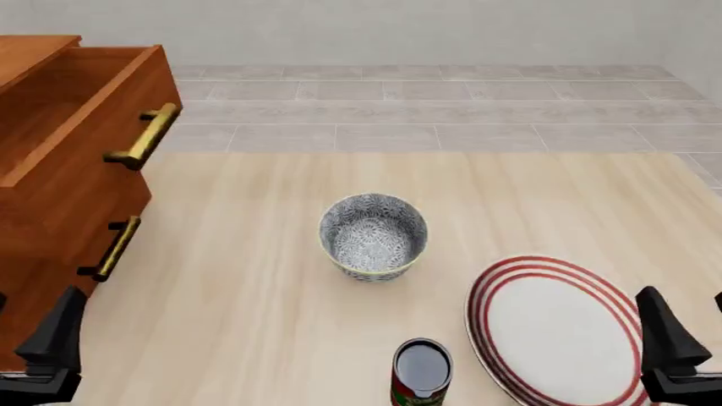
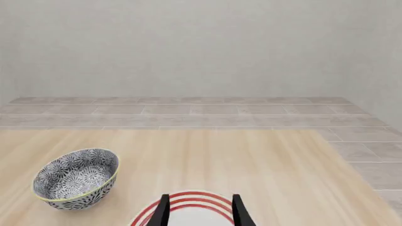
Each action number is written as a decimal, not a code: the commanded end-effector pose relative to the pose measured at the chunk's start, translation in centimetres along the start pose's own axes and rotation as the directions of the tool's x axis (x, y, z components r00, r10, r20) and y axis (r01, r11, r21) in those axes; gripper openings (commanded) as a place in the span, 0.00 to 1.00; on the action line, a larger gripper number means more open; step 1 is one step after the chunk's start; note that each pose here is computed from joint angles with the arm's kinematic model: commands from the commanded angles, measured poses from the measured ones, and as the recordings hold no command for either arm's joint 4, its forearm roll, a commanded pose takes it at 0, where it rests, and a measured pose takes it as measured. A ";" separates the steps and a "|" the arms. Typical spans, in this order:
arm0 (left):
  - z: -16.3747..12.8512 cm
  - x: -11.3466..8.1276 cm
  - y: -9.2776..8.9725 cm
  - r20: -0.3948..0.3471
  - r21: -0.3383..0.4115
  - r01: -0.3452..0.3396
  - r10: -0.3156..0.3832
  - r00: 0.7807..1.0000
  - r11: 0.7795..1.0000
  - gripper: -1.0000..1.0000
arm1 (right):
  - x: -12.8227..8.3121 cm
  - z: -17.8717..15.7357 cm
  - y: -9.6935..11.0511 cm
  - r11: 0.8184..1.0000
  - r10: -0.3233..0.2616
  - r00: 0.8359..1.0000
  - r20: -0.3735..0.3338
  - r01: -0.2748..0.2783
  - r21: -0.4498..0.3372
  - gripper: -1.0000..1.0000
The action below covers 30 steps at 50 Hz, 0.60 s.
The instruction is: Put the bowl on the plate.
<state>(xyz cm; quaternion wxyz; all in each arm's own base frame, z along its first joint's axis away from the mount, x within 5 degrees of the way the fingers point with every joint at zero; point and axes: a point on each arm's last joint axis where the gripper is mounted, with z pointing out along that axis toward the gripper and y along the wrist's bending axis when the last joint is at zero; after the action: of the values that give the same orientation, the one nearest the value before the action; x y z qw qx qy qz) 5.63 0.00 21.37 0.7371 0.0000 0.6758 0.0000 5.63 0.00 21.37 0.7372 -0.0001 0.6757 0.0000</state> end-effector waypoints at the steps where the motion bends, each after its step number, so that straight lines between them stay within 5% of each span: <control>1: 0.0 -0.1 0.0 -0.001 0.000 0.000 0.000 1.000 1.000 1.00 | 0.0 0.1 0.0 1.000 -0.002 1.000 -0.003 0.002 0.001 1.00; 18: 0.0 -0.1 0.0 -0.001 0.000 0.000 0.000 1.000 1.000 1.00 | -0.1 0.4 0.1 1.000 -0.004 1.000 -0.014 0.004 -0.009 1.00; 26: 0.0 -0.1 0.0 -0.001 0.000 0.000 0.000 1.000 1.000 1.00 | -2.3 1.9 0.2 0.999 0.015 1.000 0.003 -0.015 -0.032 1.00; 30: 0.0 -0.1 0.0 -0.001 0.000 0.000 0.000 1.000 1.000 1.00 | -3.5 3.8 0.6 0.997 -0.036 0.999 -0.012 0.035 -0.069 1.00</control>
<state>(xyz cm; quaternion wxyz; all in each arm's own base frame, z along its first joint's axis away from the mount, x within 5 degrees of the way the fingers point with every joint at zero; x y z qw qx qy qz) 5.66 0.00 21.44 0.7368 0.0000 0.6761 -0.0001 6.92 0.21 23.16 0.7355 -0.0145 0.6773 0.0064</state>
